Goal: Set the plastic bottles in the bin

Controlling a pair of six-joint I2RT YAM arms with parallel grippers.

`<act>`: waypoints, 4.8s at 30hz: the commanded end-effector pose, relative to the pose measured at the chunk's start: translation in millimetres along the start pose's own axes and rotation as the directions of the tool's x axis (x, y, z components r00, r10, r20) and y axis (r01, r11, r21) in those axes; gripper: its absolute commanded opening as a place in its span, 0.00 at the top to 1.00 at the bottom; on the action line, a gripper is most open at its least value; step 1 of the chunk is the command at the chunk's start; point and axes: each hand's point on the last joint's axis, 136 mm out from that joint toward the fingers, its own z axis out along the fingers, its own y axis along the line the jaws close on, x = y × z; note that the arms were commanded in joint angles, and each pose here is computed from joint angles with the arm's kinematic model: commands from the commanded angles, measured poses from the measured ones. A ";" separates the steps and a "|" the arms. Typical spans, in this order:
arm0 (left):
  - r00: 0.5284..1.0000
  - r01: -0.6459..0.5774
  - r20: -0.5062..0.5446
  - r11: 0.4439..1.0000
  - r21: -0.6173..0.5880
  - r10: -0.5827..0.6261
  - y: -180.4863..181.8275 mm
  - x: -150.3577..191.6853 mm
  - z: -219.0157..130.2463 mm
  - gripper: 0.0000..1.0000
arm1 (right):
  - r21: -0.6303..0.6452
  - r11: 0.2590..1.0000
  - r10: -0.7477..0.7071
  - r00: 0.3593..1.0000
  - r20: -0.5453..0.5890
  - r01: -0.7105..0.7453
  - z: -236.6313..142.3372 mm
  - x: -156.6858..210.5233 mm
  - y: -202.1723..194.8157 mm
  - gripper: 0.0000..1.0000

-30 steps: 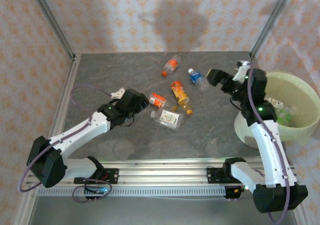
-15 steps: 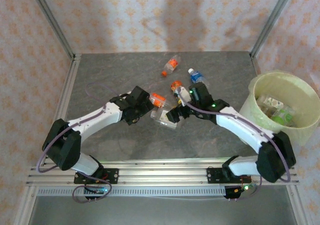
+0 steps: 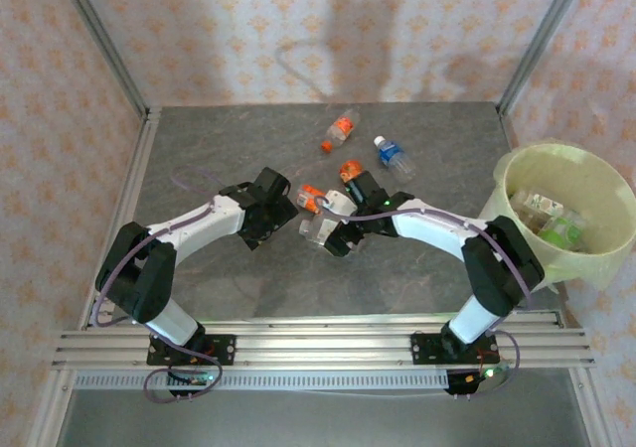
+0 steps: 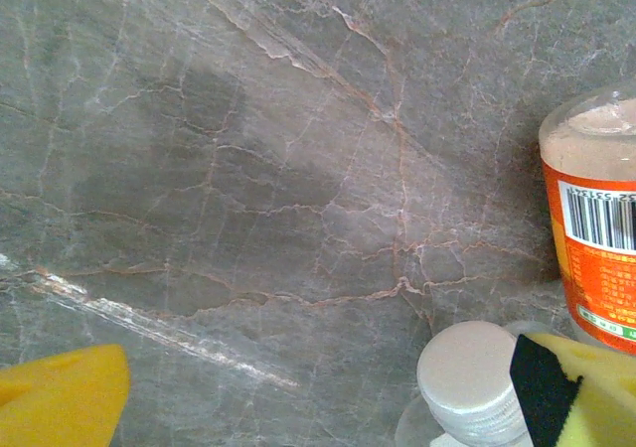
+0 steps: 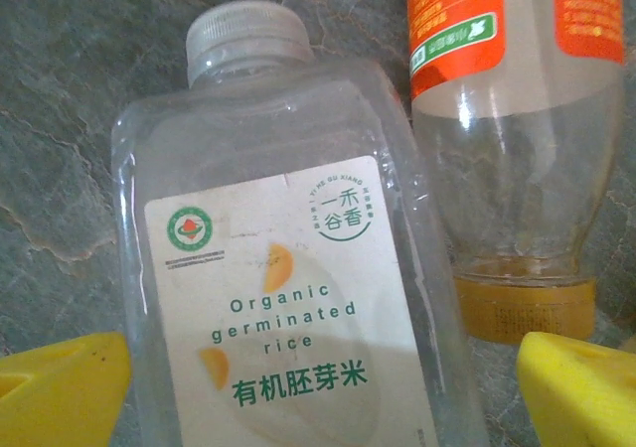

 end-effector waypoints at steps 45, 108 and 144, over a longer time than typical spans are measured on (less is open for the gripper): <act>0.993 -0.066 -0.104 0.995 -0.073 0.059 13.1 33.3 27.1 0.00 | 0.143 0.986 -0.076 0.996 -0.038 0.081 13.8 4.0 6.9 0.18; 0.993 -0.095 -0.065 0.995 0.032 0.097 -46.0 19.6 -1.2 0.00 | 0.421 -0.167 0.591 0.251 0.767 -0.892 -419.0 189.4 -157.0 0.31; 0.985 -0.139 -0.090 0.988 0.068 0.145 -59.6 28.1 5.8 0.00 | 0.239 -0.194 0.480 0.120 0.869 -0.952 -433.8 169.4 -154.4 0.01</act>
